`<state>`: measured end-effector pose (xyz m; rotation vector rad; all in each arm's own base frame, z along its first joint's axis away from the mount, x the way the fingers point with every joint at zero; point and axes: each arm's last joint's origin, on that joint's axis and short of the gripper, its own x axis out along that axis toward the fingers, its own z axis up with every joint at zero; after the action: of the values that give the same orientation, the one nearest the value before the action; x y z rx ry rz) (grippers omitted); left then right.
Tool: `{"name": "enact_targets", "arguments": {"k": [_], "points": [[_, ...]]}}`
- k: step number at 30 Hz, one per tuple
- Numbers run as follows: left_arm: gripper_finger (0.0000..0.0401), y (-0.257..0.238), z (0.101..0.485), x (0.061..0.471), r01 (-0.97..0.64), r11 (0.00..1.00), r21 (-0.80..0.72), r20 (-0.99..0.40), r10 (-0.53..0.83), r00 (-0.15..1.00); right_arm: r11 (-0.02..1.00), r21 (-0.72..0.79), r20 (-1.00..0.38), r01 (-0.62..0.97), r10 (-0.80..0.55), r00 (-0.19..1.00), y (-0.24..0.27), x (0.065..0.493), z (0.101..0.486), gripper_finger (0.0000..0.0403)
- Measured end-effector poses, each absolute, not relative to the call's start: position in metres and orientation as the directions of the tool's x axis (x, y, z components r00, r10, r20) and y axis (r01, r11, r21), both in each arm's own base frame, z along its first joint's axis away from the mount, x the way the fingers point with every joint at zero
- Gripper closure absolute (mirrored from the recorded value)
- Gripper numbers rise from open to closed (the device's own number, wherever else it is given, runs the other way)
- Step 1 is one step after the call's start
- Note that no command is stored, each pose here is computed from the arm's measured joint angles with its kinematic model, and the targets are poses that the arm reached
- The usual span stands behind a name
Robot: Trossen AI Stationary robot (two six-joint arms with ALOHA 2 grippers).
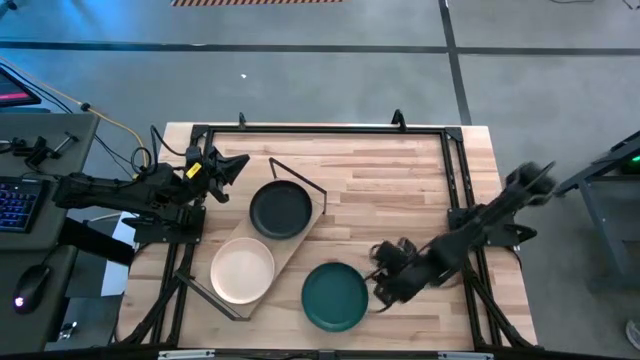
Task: Place and stack plates onto a shelf
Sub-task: Stack the green plate on the black plate on the shelf
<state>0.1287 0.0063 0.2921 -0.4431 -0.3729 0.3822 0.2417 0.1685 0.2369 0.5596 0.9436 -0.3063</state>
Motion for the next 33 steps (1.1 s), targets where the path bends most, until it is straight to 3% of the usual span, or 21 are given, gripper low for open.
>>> {"name": "enact_targets", "arguments": {"k": [4,11,17,22,33], "points": [[0.0401,0.006,0.292,0.129,-0.271,0.833,-0.482,0.260,0.432,0.864,0.725,0.572,-0.651,0.383,0.117,0.750,0.146,0.219,0.227,0.0231],[0.0401,0.003,0.288,0.131,-0.204,0.870,-0.449,0.235,0.335,0.913,0.611,0.727,-0.504,0.312,0.168,0.847,0.129,0.205,0.202,0.0231],[0.0401,-0.004,0.279,0.137,-0.120,0.870,-0.477,0.152,0.217,0.964,0.663,0.710,-0.433,0.237,0.146,0.889,0.131,0.211,0.208,0.0231],[0.0401,-0.018,0.273,0.145,-0.051,0.866,-0.497,0.108,0.120,0.987,0.804,0.575,-0.375,0.153,0.093,0.922,0.131,0.219,0.224,0.0231],[0.0401,-0.056,0.259,0.162,0.014,0.899,-0.438,0.058,0.012,0.998,0.789,0.587,-0.350,0.182,0.044,0.936,0.107,0.242,0.249,0.0231]]}}
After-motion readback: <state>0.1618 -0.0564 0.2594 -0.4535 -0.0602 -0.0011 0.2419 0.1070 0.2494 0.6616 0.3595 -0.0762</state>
